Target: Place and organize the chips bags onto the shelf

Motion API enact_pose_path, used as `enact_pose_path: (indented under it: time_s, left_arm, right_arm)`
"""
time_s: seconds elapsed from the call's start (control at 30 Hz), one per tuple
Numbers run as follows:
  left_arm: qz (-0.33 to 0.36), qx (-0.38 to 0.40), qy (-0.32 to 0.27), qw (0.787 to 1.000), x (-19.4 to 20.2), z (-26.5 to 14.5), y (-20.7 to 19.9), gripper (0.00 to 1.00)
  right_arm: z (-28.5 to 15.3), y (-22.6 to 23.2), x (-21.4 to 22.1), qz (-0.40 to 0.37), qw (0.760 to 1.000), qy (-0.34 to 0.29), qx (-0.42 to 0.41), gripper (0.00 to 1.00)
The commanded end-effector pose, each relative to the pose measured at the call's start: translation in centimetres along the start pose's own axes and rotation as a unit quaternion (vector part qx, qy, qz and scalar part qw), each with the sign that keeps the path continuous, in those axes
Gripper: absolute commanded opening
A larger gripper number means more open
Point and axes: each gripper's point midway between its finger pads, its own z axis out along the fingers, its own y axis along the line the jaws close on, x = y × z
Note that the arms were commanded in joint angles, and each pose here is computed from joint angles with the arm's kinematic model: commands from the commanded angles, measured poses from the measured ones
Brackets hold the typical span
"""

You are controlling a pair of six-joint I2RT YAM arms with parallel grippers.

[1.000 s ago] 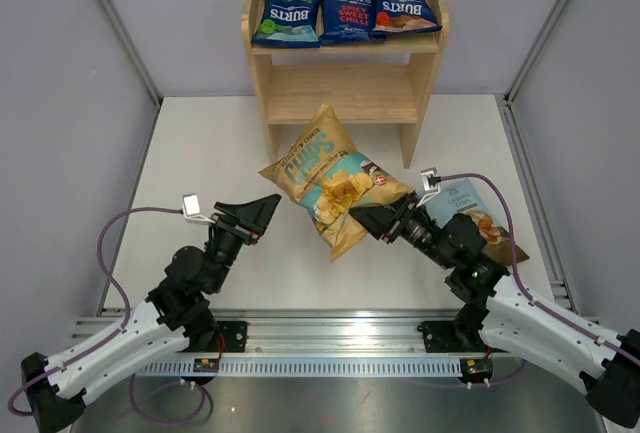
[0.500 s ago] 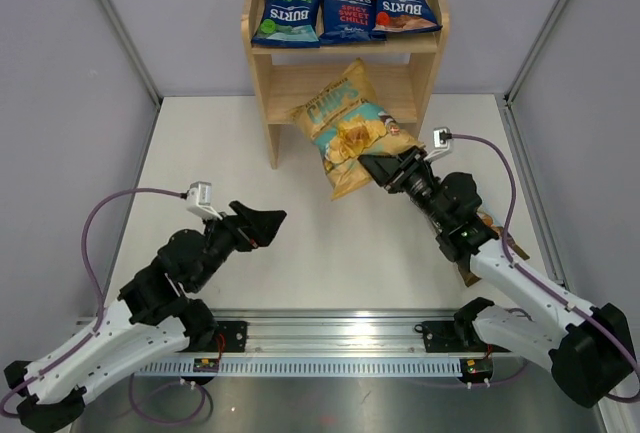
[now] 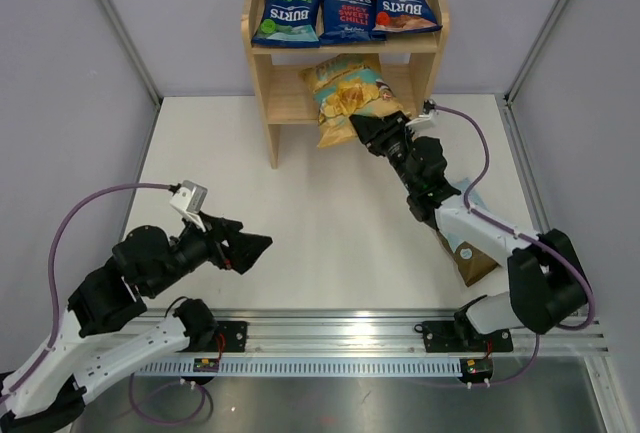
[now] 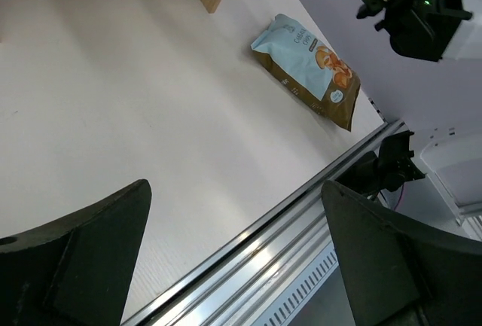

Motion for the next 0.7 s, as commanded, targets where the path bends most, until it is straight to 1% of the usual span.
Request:
enact_pose_path:
  time_s: [0.0,0.03,0.07,0.13,0.2,0.23,0.27,0.3,0.33,0.43,0.47,0.5,0.53,0.57,0.6,0.63,0.67]
  left_arm:
    - [0.052,0.024,-0.021,0.998,-1.1,-2.5,-0.3,0.99]
    - [0.055,0.002,-0.037,0.998,-1.5,-2.6,0.6,0.99]
    - [0.057,-0.007,-0.049,0.997,-1.7,-2.9,1.1,0.99]
    - [0.064,-0.029,-0.077,0.995,-2.1,-3.6,2.4,0.99]
    - [0.066,-0.042,-0.09,0.993,-2.0,-3.9,3.2,0.99]
    - [0.062,-0.049,-0.112,0.991,-2.3,-4.6,3.8,0.99]
    - [0.062,-0.056,-0.112,0.99,-1.8,-4.3,4.3,0.99]
    - [0.058,-0.058,-0.121,0.989,-1.9,-4.6,4.5,0.99]
    - [0.052,-0.056,-0.139,0.987,-2.2,-5.1,4.6,0.99]
    - [0.047,-0.055,-0.153,0.986,-2.1,-5.4,4.9,0.99]
    - [0.044,-0.054,-0.16,0.985,-2.2,-5.7,5.0,0.99]
    - [0.042,-0.056,-0.164,0.984,-2.2,-5.8,5.1,0.99]
    - [0.04,-0.056,-0.166,0.984,-2.2,-5.9,5.2,0.99]
    - [0.038,-0.056,-0.17,0.983,-2.2,-6.1,5.3,0.99]
    - [0.037,-0.054,-0.172,0.983,-2.2,-6.2,5.3,0.99]
    - [0.036,-0.053,-0.174,0.983,-2.3,-6.2,5.3,0.99]
    - [0.034,-0.051,-0.176,0.982,-2.2,-6.3,5.3,0.99]
  right_arm:
    - [2.5,4.1,-5.5,0.024,0.991,-0.114,-0.063,0.16]
    - [3.2,4.6,-5.8,0.029,0.99,-0.121,-0.068,0.16]
    - [4.1,3.5,-5.1,0.035,0.991,-0.119,-0.057,0.16]
    - [5.2,3.4,-5.4,0.039,0.988,-0.137,-0.051,0.15]
    - [6.4,2.3,-4.1,0.036,0.989,-0.138,-0.031,0.15]
    - [7.0,2.8,-4.2,0.036,0.988,-0.144,-0.032,0.15]
    - [7.7,1.8,-2.8,0.033,0.989,-0.142,-0.011,0.16]
    - [8.0,1.5,-2.4,0.032,0.989,-0.143,-0.002,0.16]
    - [8.6,1.1,-1.7,0.031,0.989,-0.142,0.005,0.17]
    - [9.8,1.7,-0.3,0.038,0.989,-0.14,0.009,0.17]
    - [10.4,0.6,0.9,0.043,0.99,-0.13,0.02,0.17]
    - [10.6,0.9,1.8,0.047,0.991,-0.125,0.019,0.17]
    - [10.9,1.4,2.0,0.049,0.99,-0.128,0.017,0.17]
    - [11.2,0.5,2.8,0.044,0.99,-0.13,0.033,0.17]
    - [11.4,0.6,3.3,0.04,0.99,-0.13,0.037,0.17]
    - [11.6,1.4,3.8,0.042,0.99,-0.131,0.035,0.17]
    - [11.8,0.7,4.5,0.041,0.989,-0.134,0.048,0.17]
